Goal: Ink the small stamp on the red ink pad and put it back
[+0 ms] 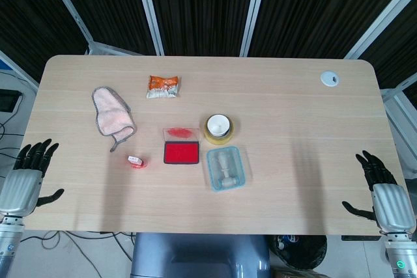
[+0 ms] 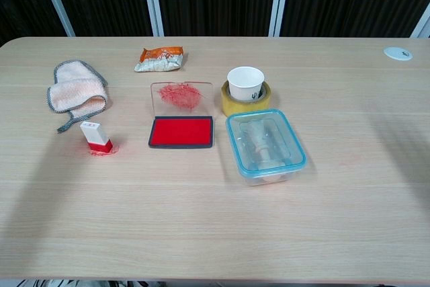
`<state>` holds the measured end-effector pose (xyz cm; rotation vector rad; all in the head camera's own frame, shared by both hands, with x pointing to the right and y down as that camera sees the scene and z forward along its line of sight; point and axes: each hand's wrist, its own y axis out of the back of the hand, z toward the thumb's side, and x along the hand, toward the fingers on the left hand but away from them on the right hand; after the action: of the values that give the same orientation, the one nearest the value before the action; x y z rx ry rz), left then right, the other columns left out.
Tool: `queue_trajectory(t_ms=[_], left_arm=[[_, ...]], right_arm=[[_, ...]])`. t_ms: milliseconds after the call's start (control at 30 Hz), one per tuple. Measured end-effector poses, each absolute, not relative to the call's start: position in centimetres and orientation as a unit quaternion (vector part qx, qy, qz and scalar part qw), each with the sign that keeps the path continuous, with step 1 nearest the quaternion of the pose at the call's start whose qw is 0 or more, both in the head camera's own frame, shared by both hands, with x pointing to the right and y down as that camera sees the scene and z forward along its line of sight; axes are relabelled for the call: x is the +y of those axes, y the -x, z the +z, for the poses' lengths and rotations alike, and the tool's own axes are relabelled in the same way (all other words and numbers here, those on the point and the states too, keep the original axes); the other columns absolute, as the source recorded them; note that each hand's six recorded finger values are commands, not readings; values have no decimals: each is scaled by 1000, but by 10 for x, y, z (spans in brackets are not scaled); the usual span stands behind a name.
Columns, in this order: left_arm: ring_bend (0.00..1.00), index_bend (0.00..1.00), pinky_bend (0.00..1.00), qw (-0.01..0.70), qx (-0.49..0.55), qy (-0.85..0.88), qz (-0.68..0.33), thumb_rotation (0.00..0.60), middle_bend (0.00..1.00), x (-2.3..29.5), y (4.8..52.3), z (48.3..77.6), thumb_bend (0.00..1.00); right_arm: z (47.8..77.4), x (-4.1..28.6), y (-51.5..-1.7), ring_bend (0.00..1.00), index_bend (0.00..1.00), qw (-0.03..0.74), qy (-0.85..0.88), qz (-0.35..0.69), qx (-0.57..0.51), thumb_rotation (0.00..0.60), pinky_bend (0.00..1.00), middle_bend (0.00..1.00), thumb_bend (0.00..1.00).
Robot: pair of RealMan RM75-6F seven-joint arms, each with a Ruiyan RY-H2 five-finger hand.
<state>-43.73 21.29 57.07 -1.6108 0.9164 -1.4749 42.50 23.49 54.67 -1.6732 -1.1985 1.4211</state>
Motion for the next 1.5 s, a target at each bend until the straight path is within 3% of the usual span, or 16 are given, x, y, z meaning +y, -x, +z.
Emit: queue_trajectory(t_ms=[233,600,933,1500], left_arm=[[0,0,0,395,296,651,-576,600,0,194,414,586,88],[0,2,9,398,175,680,-590,600,1,158,364,638,111],[26,195,88,398,133,682,-599,600,200,139,332,676,147],[103,314,164,409,102,686,-594,600,331,136,300,711,197]], right_arm=[[549,235,-426,0,0,309,635,543,-455,600,185,0,89],[549,235,-428,0,0,299,634,547,-457,600,185,0,92],[549,234,-428,0,0,294,636,546,-459,600,185,0,96],[549,234,-428,0,0,289,639,543,-461,600,185,0,101]])
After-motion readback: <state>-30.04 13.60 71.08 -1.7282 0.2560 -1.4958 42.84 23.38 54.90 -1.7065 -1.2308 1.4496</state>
